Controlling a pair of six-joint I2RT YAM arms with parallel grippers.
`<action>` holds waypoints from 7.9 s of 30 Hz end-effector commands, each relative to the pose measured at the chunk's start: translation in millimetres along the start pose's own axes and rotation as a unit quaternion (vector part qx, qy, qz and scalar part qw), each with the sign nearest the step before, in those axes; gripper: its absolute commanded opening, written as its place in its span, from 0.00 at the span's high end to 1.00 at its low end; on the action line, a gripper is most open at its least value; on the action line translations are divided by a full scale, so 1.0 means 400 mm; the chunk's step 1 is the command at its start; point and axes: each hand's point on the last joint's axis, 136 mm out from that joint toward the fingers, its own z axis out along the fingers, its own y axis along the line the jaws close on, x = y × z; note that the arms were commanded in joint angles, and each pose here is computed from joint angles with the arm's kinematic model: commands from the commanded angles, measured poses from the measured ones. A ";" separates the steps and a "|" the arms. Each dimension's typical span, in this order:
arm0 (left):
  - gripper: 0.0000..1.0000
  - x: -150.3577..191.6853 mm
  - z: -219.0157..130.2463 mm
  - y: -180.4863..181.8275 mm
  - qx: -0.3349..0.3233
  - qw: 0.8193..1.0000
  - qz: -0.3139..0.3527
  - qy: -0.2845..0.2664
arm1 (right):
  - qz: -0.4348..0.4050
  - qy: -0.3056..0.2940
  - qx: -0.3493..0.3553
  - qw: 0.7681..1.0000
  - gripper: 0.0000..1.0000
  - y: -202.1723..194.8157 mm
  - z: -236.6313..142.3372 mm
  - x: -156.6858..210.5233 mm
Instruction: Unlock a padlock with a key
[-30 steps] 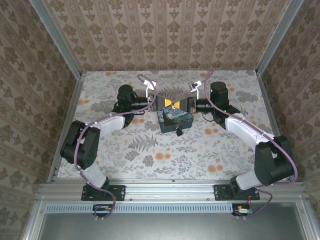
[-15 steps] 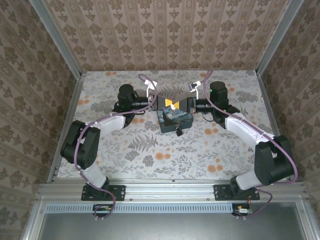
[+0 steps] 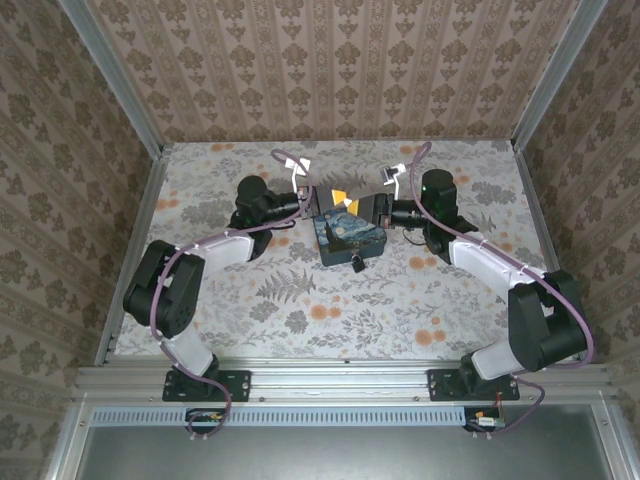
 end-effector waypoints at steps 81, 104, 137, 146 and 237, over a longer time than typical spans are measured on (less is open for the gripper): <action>0.43 0.216 -0.199 0.166 -0.484 0.873 -0.002 0.060 | 0.095 -0.049 0.286 0.952 1.00 -0.177 -0.218 0.159; 0.27 0.474 0.014 0.350 -0.595 0.802 -0.026 0.039 | 0.096 -0.039 0.402 0.910 1.00 -0.255 -0.379 0.409; 0.69 0.485 0.037 0.462 -0.619 0.780 -0.086 -0.036 | 0.119 0.004 0.356 0.927 1.00 -0.283 -0.340 0.456; 0.79 0.502 0.076 0.436 -0.563 0.818 -0.121 0.010 | 0.119 0.016 0.340 0.933 1.00 -0.272 -0.332 0.468; 1.00 -0.037 -0.012 0.146 -0.042 0.965 -0.244 -0.081 | 0.137 -0.040 0.061 0.988 1.00 -0.162 0.011 -0.022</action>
